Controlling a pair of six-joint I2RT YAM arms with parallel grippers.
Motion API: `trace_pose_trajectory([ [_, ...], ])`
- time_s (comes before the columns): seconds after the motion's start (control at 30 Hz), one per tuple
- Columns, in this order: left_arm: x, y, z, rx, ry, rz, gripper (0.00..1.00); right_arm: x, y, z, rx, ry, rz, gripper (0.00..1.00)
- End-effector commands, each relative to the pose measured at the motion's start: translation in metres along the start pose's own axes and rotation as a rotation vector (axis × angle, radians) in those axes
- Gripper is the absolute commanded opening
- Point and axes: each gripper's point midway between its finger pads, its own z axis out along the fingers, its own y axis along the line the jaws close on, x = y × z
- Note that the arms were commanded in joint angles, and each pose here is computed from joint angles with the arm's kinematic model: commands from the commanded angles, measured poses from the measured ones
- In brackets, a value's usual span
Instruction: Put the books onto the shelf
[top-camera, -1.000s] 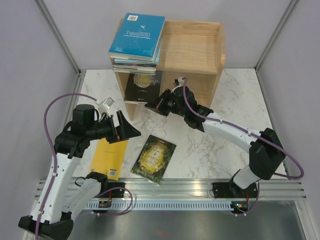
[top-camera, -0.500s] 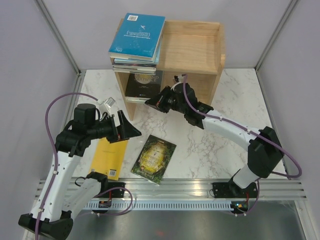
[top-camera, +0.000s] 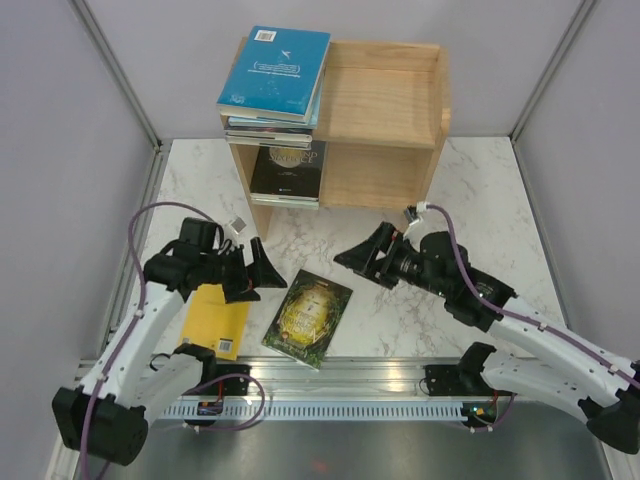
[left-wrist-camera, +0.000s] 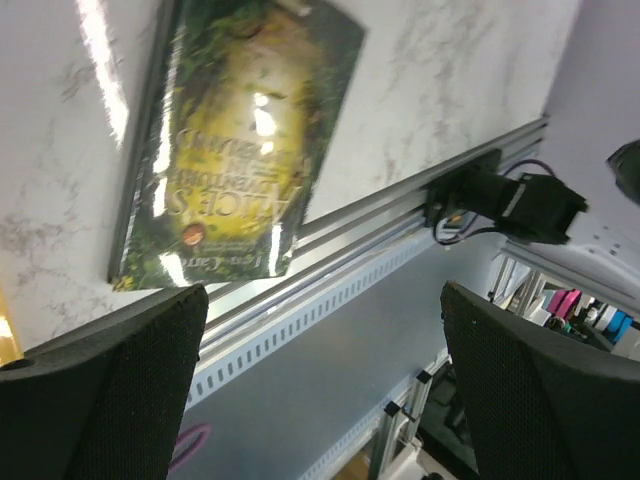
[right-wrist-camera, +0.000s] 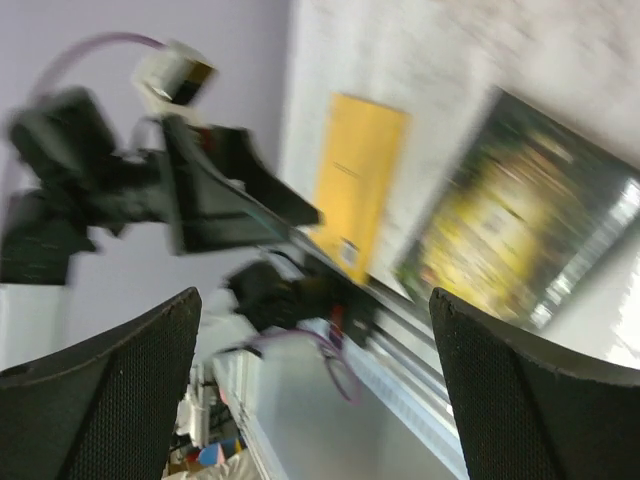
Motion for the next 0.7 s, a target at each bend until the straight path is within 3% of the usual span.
trace_pose_trajectory([
  [0.0, 0.011, 0.045, 0.026, -0.127, 0.079, -0.04, 1.0, 0.058, -0.118, -0.016, 0.355, 0.124, 0.095, 0.98],
  [0.2, 0.014, 0.063, 0.047, -0.176, 0.153, -0.13, 1.0, 0.1, -0.192, -0.036, 0.5, 0.18, 0.212, 0.98],
  [0.67, 0.019, 0.119, 0.086, -0.378, 0.203, -0.281, 1.0, 0.119, -0.214, -0.006, 0.463, 0.205, 0.259, 0.98],
])
